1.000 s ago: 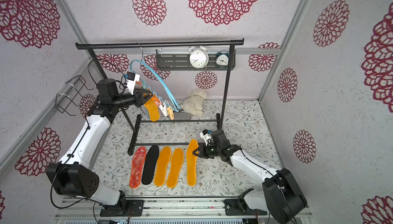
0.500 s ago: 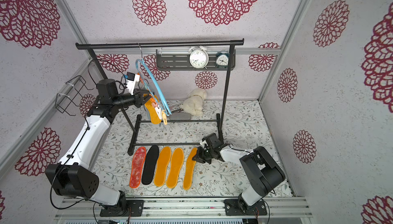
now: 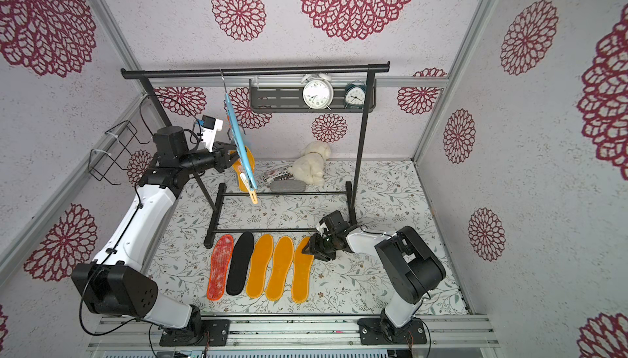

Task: Take the shoe insoles off the hanger
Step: Place the insole at the center of the board.

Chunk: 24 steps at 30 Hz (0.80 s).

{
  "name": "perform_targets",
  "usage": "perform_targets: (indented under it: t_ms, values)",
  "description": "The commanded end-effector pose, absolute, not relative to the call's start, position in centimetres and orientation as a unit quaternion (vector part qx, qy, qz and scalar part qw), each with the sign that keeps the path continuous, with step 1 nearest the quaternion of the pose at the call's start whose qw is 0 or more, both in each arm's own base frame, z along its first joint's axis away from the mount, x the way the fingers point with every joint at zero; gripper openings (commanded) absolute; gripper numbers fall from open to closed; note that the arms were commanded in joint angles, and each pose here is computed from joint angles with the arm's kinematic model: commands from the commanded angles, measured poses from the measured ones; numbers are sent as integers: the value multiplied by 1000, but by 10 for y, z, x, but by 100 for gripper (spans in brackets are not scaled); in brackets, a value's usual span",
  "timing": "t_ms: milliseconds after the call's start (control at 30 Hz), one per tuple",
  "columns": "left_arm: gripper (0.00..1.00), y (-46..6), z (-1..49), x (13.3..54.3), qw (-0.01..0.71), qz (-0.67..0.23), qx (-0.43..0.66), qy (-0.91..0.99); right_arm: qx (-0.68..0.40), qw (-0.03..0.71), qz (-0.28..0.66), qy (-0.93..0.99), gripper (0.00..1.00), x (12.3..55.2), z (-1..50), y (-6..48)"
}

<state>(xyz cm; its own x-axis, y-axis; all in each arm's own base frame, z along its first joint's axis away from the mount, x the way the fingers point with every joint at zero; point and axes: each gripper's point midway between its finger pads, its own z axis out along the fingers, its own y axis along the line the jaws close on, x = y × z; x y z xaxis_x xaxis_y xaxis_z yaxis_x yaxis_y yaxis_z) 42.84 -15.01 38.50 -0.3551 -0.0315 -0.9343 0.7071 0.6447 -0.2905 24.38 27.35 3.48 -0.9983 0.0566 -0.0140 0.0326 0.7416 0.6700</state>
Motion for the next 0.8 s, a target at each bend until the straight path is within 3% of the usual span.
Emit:
perform_targets:
  t_ms: [0,200,533,700,767]
  values:
    - [12,-146,366,427,494,-356,211,764,-7,42,303,952,52,245,40,252]
    - [12,-146,360,427,487,-355,211,769,-82,124,216,965,56,255,57,212]
    - [13,-145,361,428,485,-353,211,772,-193,379,331,843,54,272,178,235]
    - [14,-144,360,427,482,-351,206,776,-225,413,357,807,53,265,204,242]
    - [23,-144,361,426,482,-351,203,776,-235,417,358,802,53,262,208,242]
